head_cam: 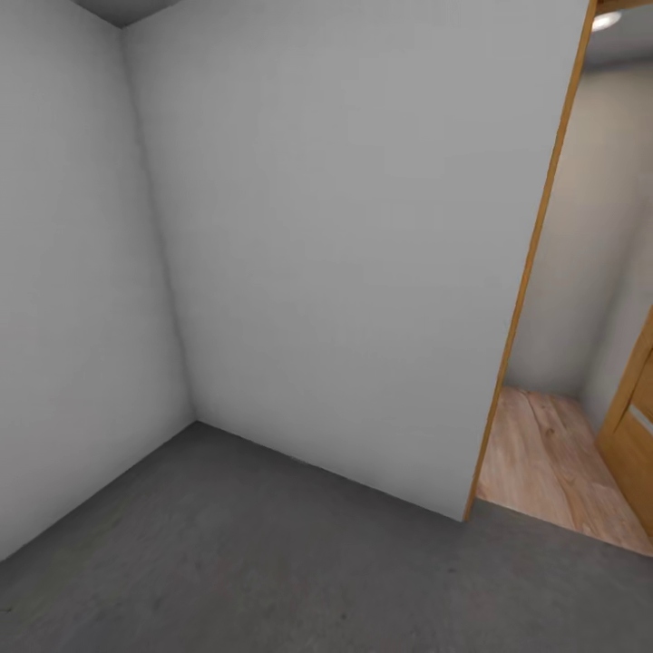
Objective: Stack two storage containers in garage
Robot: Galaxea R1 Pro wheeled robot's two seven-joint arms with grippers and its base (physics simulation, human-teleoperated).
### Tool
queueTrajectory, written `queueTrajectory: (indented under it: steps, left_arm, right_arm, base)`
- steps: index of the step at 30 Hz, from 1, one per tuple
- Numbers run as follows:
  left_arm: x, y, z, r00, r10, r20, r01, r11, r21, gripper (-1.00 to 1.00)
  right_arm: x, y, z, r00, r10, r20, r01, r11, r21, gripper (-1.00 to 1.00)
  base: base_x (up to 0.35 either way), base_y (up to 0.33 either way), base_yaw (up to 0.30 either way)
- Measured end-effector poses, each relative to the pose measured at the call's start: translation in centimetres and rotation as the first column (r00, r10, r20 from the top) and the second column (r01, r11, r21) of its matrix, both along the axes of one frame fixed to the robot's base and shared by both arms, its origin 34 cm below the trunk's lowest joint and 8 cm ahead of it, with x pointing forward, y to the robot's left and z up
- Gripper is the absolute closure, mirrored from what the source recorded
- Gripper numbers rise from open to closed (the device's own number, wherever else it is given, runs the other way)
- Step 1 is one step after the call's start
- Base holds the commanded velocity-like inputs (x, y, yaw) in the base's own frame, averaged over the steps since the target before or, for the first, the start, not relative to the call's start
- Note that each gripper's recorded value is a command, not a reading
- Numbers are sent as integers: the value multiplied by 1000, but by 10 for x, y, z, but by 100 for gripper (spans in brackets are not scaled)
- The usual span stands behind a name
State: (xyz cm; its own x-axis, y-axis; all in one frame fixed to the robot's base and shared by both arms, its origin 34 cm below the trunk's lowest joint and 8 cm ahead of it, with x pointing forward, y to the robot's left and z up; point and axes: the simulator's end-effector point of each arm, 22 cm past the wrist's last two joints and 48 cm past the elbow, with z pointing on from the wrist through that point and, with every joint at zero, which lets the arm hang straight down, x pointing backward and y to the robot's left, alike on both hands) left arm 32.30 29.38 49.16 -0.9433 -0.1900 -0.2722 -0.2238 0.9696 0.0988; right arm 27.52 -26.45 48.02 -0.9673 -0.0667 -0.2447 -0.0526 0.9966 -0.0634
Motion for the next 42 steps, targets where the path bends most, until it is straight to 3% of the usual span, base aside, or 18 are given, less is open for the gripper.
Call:
queueTrajectory:
  steps: [42]
  left_arm:
    - [0,0,0,1000,0,0,0,1000,0,-100]
  right_arm:
    - [-1,0,0,1000,2,3,-2,1000,-1,-100]
  base:
    - [0,0,-272]
